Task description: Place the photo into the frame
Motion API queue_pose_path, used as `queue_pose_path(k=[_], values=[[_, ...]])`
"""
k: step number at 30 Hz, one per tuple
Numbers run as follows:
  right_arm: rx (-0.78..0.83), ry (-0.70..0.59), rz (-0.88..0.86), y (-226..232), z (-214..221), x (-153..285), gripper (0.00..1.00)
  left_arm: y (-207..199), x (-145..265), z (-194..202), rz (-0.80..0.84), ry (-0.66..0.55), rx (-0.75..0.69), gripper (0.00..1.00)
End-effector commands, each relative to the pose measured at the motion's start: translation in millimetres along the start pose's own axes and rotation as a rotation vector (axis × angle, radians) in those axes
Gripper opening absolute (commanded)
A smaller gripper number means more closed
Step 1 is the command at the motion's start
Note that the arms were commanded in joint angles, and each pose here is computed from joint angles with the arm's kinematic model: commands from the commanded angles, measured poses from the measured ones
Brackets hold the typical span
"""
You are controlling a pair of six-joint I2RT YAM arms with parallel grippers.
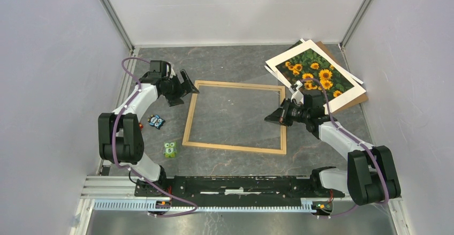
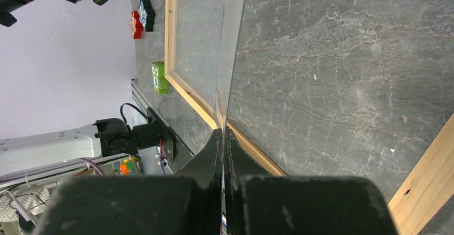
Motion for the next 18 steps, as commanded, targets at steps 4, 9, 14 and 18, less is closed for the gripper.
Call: queue_pose_path(k=[4,9,14,18], values=[[0.024,-0.031,-0.045,6.8,-2.9,3.3,0.00,-3.9,-4.5,-1.5,0.033,0.003,-0.002,1.00],[0.022,-0.031,-0.044,6.6,-1.9,3.6,0.00,-3.0,-6.8,-1.6,0.031,0.006,0.006,1.00],[0.020,-0.026,-0.044,5.8,-0.6,3.4,0.00,-3.6,-7.9,-1.6,0.037,0.009,0.011,1.00],[0.020,-0.030,-0.043,6.7,-1.4,4.1,0.00,-3.4,-8.2,-1.3,0.035,0.009,0.011,1.00]])
Point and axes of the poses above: each gripper's point midway between its finger pads, its own x axis back along the fingers, its own y axis along the line the jaws close on, z = x × y, the point moved 4 cm from there along x, back along the fingers, and after that the axes turned 9 degrees about x, right-handed, at the moved point
